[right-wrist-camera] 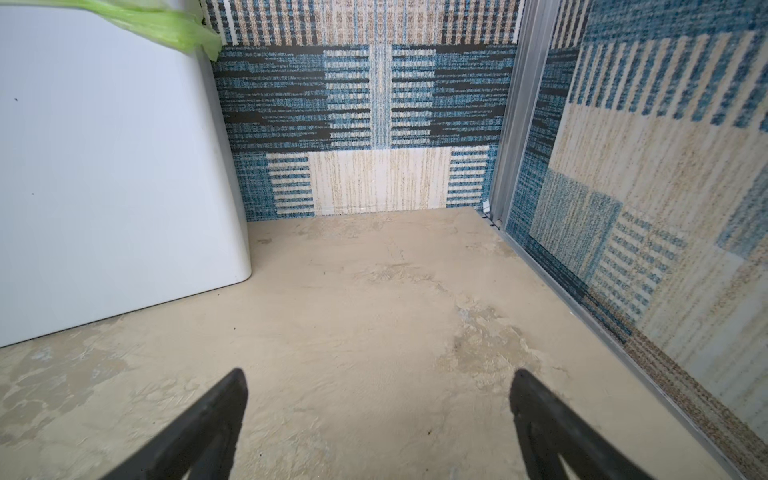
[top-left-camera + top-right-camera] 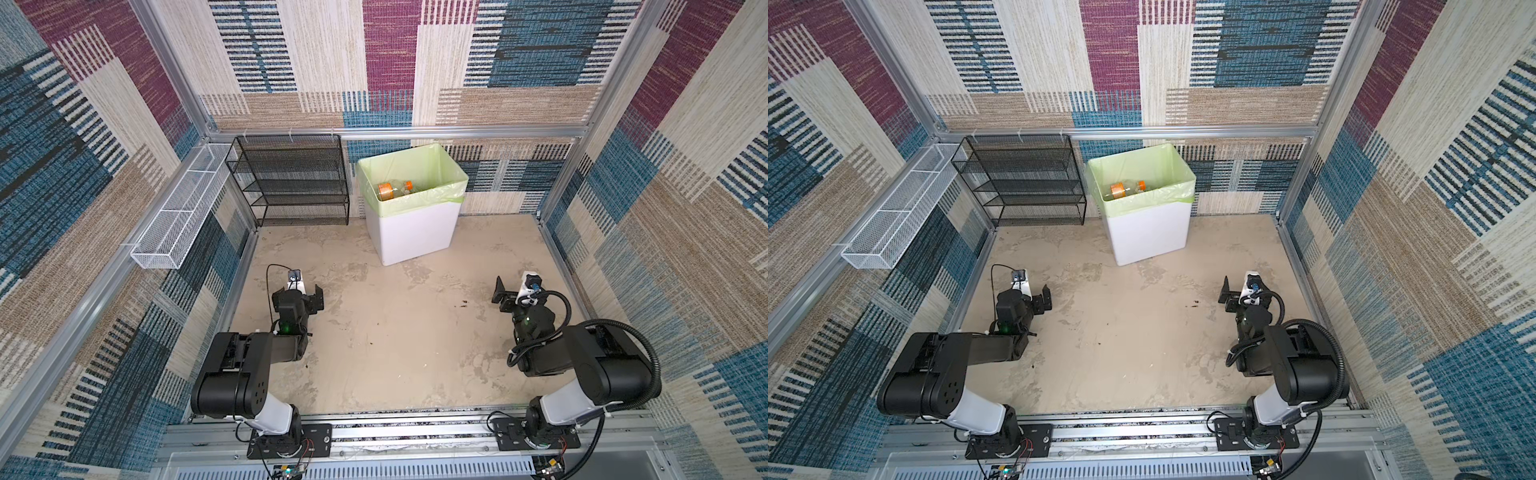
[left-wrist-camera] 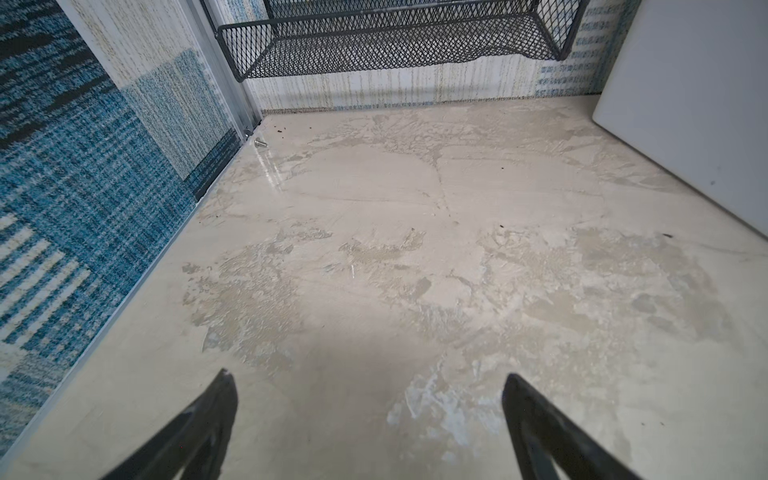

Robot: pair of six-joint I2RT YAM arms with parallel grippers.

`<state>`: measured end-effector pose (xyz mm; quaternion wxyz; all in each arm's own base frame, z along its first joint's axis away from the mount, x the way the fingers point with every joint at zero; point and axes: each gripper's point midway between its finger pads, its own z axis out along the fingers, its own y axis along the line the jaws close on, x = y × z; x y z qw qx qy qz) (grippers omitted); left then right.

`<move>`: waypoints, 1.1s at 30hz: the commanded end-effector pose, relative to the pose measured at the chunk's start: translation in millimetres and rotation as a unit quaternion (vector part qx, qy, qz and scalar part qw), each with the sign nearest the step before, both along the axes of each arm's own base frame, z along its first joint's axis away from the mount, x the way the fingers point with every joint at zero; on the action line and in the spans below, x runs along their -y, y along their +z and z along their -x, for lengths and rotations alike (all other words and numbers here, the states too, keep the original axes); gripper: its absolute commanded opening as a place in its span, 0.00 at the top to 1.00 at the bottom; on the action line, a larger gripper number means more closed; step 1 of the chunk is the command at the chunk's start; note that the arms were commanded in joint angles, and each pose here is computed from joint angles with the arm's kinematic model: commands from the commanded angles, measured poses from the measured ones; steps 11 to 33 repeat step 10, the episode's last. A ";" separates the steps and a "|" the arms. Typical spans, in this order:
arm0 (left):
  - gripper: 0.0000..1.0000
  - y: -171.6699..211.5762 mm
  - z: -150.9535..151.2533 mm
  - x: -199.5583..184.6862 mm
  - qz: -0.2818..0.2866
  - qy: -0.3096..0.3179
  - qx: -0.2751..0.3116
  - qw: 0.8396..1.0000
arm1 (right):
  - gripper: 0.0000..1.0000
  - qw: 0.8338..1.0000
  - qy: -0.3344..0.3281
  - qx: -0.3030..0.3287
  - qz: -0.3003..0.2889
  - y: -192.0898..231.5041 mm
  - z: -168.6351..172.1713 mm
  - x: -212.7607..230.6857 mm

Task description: Throw the plastic bottles in the bin

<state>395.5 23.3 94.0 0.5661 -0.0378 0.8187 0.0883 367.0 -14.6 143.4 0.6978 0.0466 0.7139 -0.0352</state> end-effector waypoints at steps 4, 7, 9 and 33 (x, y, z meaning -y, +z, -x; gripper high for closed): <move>0.01 4.9 -1.6 3.7 0.005 -0.005 0.012 1.000 | 0.01 1.000 -0.008 0.017 -0.010 8.4 -2.2 2.5; 0.01 4.7 -1.4 4.0 0.005 -0.005 0.012 1.000 | 0.01 1.000 -0.008 0.018 -0.010 8.5 -1.0 2.6; 0.01 4.7 -1.4 3.7 0.005 -0.005 0.012 1.000 | 0.01 1.000 -0.008 0.021 -0.008 9.7 0.5 2.5; 0.00 4.2 -1.2 3.8 0.005 -0.005 0.011 1.000 | 0.01 1.000 -0.006 0.022 -0.008 9.9 0.5 1.9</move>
